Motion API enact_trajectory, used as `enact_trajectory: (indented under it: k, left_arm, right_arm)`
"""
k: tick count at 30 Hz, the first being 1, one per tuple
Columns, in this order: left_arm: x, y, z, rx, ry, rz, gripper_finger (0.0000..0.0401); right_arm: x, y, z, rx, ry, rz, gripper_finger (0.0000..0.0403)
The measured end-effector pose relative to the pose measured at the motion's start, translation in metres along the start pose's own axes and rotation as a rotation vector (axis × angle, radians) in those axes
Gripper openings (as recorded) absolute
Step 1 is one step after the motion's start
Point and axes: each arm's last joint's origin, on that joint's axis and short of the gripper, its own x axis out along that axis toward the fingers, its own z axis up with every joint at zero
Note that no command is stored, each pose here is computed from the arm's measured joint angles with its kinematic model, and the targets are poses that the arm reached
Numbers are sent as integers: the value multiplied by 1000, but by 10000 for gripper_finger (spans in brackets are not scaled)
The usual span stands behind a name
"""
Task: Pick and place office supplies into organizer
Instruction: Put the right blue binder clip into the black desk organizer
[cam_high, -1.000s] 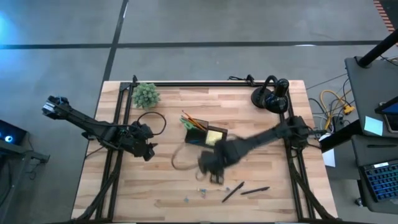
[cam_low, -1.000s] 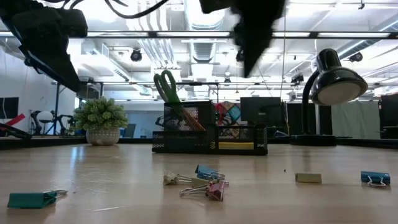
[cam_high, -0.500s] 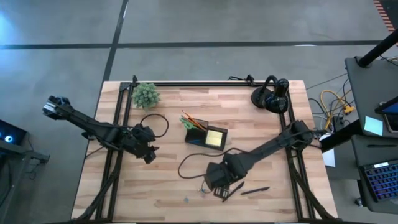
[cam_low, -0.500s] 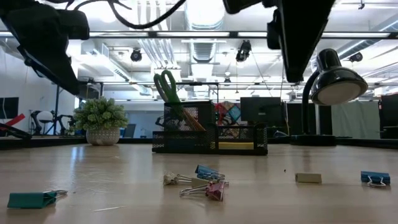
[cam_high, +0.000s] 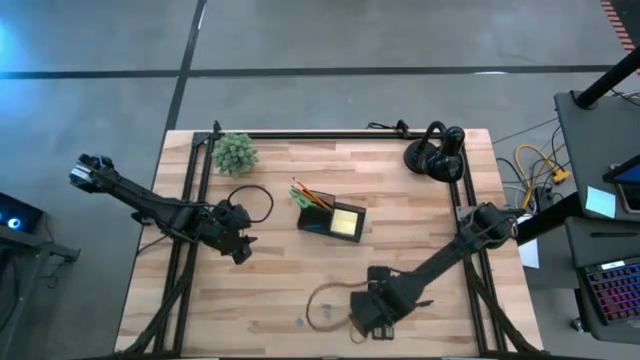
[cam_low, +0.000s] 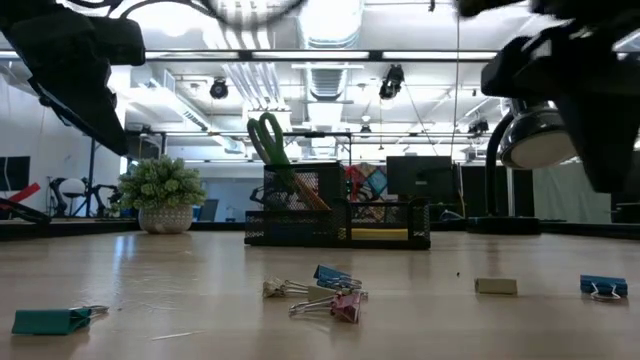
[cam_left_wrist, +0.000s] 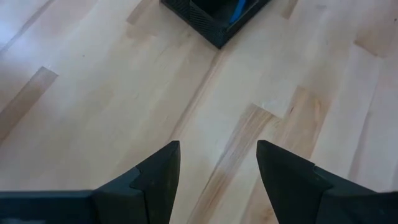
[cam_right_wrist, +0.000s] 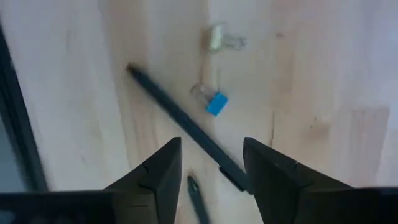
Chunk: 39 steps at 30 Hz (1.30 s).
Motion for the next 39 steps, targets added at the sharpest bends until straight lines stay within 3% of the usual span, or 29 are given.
enact_trajectory:
  k: [8, 13, 26, 39]
  left_arm:
    - [2, 1, -3, -3, 5, 10, 199]
    - [2, 1, -3, -25, 5, 10, 199]
    - [9, -5, 0, -64, -27, 14, 199]
    - [21, -12, -2, -46, 8, 33, 199]
  right_arm:
    - [22, 0, -12, -479, 3, -10, 166]
    - [26, -2, -12, -605, -8, -20, 161]
    - [23, 2, -5, -666, -90, -30, 128]
    - [37, -5, -12, -726, -72, -93, 169]
